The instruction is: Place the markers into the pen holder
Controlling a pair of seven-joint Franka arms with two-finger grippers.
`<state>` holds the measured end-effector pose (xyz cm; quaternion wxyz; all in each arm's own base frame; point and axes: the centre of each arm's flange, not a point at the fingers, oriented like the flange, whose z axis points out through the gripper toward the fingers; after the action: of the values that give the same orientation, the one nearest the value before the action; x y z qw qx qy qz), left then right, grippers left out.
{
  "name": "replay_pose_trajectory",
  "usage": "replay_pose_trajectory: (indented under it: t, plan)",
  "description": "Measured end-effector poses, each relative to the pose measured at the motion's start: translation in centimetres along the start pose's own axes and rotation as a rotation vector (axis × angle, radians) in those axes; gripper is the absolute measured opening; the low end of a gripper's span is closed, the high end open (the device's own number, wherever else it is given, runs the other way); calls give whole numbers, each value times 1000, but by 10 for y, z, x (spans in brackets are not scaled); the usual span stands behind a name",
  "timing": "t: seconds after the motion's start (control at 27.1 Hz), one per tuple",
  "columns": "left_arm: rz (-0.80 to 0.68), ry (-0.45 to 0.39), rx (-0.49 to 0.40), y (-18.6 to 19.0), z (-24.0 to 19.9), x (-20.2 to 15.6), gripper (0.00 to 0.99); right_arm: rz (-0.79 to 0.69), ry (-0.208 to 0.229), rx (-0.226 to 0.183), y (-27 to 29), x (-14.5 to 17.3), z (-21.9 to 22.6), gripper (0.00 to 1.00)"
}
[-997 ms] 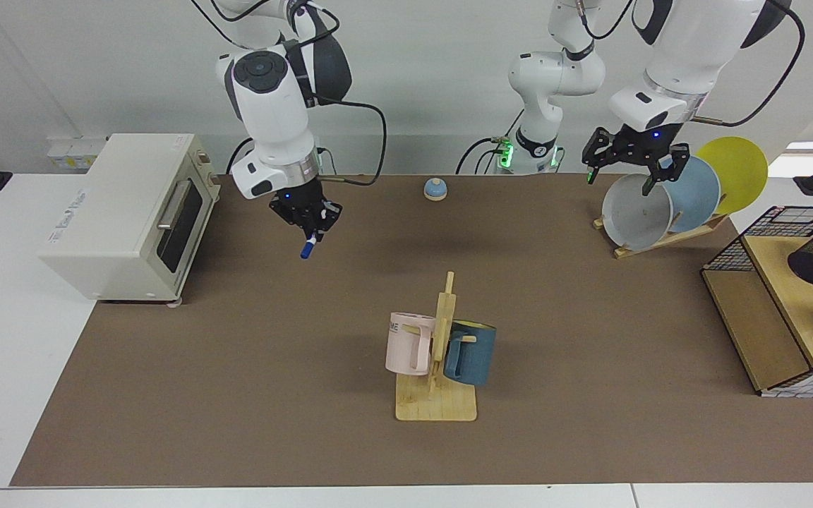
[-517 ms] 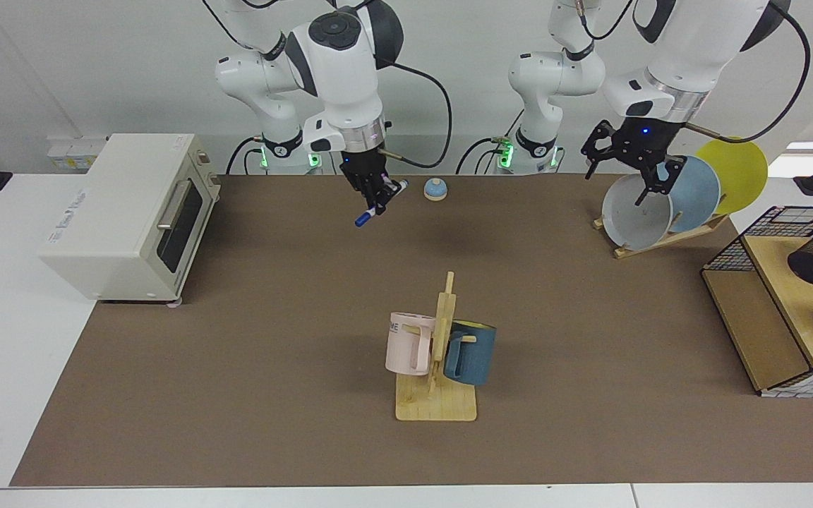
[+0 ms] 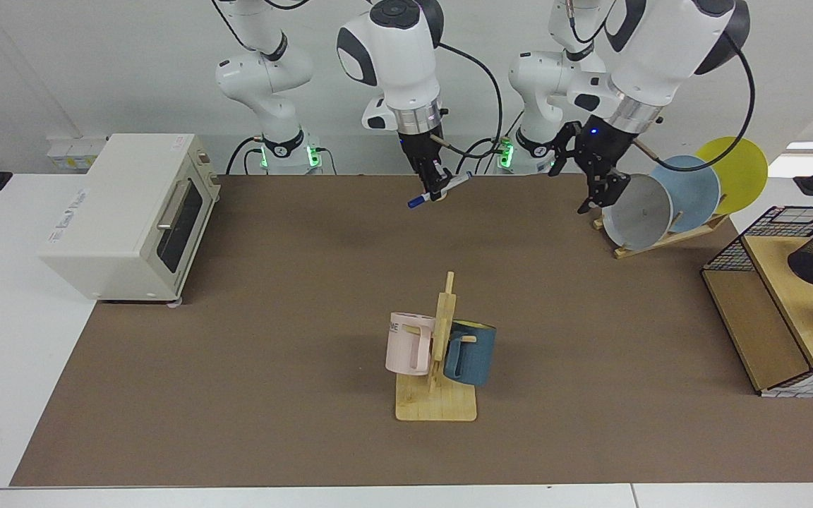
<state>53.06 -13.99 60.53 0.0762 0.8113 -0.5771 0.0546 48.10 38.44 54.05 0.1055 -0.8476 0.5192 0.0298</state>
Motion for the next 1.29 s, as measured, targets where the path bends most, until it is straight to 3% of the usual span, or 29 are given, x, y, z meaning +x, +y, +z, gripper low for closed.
replay_pose_trajectory:
  t: [0.18,0.37,1.03,1.11,1.18,1.29]
  plan:
    - [47,11,-50,23,25,29,974,99,-42,44,-17,-10,14,163]
    - [57,21,-70,37,45,47,965,119,-80,58,-24,-19,25,163]
    - [50,17,-76,68,84,75,846,139,-85,70,-28,-17,25,163]
    - [42,13,-80,70,87,76,789,139,-85,70,-28,-17,25,163]
    - [29,11,-81,72,89,77,621,140,-85,70,-28,-17,25,163]
    - [-3,14,-75,74,89,81,599,142,-85,70,-28,-16,25,163]
